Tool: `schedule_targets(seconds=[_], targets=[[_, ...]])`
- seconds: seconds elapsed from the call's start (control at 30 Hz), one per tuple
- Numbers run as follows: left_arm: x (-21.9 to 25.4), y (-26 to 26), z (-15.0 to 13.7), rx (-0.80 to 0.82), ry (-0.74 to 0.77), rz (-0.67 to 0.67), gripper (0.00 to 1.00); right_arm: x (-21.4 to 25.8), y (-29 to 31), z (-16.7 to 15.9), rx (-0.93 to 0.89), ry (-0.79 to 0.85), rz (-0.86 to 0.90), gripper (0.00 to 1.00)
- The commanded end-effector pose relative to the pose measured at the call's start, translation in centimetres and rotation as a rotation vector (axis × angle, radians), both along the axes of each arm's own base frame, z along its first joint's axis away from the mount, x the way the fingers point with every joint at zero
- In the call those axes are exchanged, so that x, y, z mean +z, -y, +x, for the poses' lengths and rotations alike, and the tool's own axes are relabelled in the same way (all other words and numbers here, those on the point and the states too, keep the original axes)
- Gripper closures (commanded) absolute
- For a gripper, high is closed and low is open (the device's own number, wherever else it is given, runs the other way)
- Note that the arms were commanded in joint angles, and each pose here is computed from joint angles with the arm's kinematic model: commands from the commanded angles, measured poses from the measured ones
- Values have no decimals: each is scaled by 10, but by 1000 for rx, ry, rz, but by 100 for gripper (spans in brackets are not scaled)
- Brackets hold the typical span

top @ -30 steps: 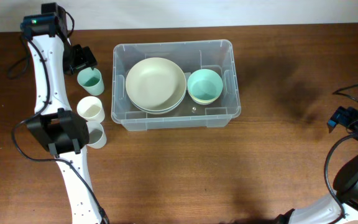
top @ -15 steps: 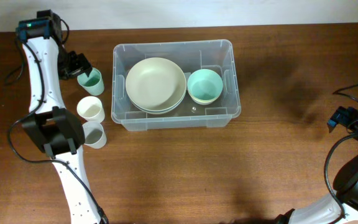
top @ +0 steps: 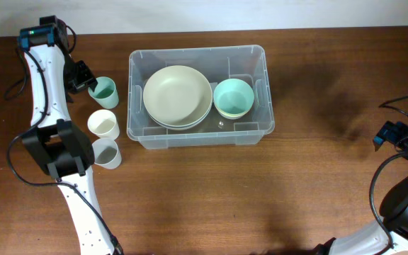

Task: Pack container
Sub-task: 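Close the left gripper on the mint green cup's rim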

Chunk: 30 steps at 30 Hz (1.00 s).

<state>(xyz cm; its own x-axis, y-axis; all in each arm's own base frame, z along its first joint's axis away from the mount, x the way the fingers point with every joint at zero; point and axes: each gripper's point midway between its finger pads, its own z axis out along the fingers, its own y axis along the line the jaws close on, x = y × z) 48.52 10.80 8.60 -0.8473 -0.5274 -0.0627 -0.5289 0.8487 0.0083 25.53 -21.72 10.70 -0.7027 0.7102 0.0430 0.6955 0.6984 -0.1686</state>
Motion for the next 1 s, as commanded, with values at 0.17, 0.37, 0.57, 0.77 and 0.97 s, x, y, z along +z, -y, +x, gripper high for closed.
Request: schedule_targets(seconds=[0.17, 0.37, 0.57, 0.77, 0.97], targets=[[-11, 1, -1, -7, -21, -12, 36, 9, 4, 1, -7, 20, -26, 2], [-17, 0, 2, -8, -22, -12, 36, 9, 4, 1, -7, 20, -26, 1], [-18, 0, 4, -28, -15, -10, 36, 9, 4, 1, -7, 20, -26, 1], [-21, 9, 5, -74, -16, -45, 36, 9, 4, 1, -7, 20, -26, 1], [-34, 20, 3, -108, -51, -58, 36, 9, 4, 1, -7, 20, -26, 1]])
